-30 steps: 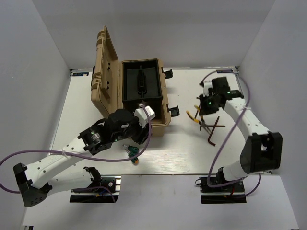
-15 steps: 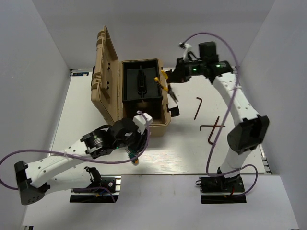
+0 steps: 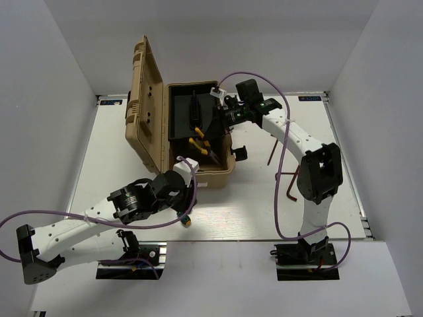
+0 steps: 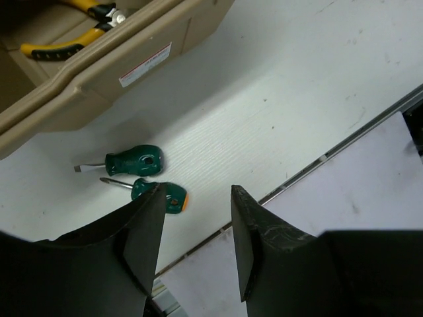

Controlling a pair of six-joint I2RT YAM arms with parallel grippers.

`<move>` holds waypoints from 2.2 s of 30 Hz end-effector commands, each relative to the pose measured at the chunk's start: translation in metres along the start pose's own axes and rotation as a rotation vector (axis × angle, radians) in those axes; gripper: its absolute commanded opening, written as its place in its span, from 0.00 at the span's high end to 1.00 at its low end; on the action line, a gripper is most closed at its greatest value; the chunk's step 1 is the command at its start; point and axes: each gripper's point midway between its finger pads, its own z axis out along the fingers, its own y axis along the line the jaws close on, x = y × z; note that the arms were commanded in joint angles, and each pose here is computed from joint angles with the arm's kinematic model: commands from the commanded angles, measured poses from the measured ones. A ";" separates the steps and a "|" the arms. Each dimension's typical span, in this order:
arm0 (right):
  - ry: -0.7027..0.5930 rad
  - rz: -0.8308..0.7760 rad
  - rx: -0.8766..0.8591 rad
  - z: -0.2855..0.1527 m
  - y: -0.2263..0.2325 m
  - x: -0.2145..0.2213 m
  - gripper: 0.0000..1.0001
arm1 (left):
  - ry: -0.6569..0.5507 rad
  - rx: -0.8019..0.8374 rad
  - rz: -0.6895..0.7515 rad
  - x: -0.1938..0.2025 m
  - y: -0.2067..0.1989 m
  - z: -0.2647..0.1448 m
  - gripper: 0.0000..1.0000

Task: Sort the tools into containers

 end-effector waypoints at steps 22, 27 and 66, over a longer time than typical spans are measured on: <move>0.297 -0.551 0.070 -0.052 0.069 0.154 1.00 | -0.620 0.435 0.292 -0.163 -0.085 -0.121 0.95; 0.446 -0.704 0.216 -0.010 0.050 0.221 0.93 | -0.727 0.456 0.341 -0.191 -0.092 -0.151 0.70; 0.623 -0.469 0.479 0.152 0.045 0.276 0.40 | -0.972 0.617 0.417 -0.194 -0.091 -0.249 0.48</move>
